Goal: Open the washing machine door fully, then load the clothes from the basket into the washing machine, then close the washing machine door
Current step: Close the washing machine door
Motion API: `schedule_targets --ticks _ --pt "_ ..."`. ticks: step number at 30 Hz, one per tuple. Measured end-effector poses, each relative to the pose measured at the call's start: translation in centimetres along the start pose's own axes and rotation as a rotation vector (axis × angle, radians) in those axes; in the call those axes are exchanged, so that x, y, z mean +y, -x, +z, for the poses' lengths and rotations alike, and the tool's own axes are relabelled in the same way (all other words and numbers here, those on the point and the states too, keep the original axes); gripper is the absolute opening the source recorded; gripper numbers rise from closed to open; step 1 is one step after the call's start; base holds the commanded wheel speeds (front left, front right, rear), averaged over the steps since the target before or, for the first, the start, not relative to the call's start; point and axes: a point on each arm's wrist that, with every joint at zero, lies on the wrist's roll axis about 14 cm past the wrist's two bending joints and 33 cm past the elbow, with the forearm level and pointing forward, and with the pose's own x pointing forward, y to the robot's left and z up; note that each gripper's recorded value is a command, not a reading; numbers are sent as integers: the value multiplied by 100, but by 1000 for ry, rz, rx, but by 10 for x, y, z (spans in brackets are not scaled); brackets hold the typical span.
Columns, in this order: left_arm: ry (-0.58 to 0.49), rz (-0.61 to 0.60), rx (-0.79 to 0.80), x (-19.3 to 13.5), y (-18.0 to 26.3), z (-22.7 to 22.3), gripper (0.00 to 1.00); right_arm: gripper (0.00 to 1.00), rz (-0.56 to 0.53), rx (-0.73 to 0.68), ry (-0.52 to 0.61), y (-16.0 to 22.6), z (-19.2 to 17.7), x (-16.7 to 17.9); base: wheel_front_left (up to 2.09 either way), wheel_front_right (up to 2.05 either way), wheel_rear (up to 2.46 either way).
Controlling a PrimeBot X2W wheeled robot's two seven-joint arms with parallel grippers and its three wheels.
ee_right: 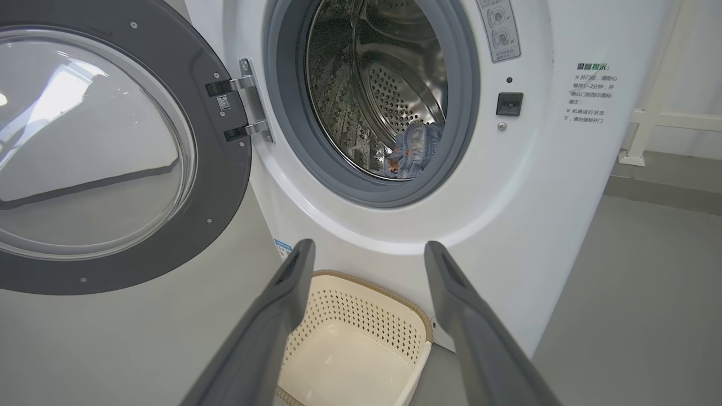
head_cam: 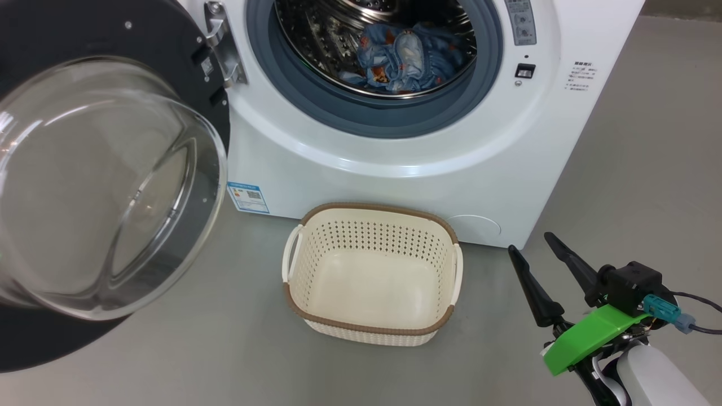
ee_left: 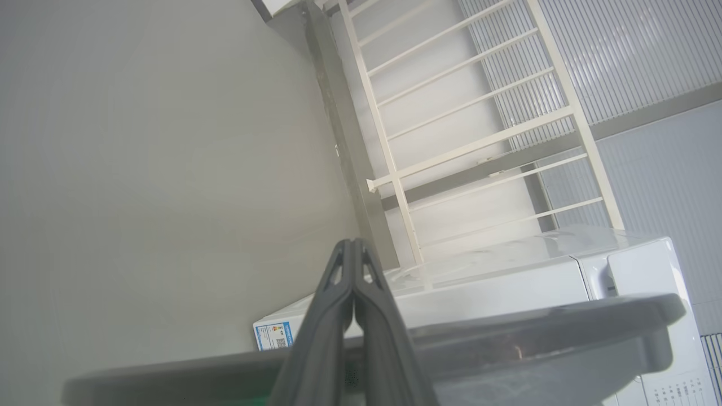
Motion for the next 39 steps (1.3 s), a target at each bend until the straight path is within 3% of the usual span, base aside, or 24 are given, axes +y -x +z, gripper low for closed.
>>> schedule_targets --ticks 18,39 --pt "25 -171 452 -24 51 -63 0 100 39 -46 -39 -8 14 29 0 0 0" --pt "17 -420 906 -111 126 -183 0 100 -56 -80 -90 17 21 15 0 0 0"
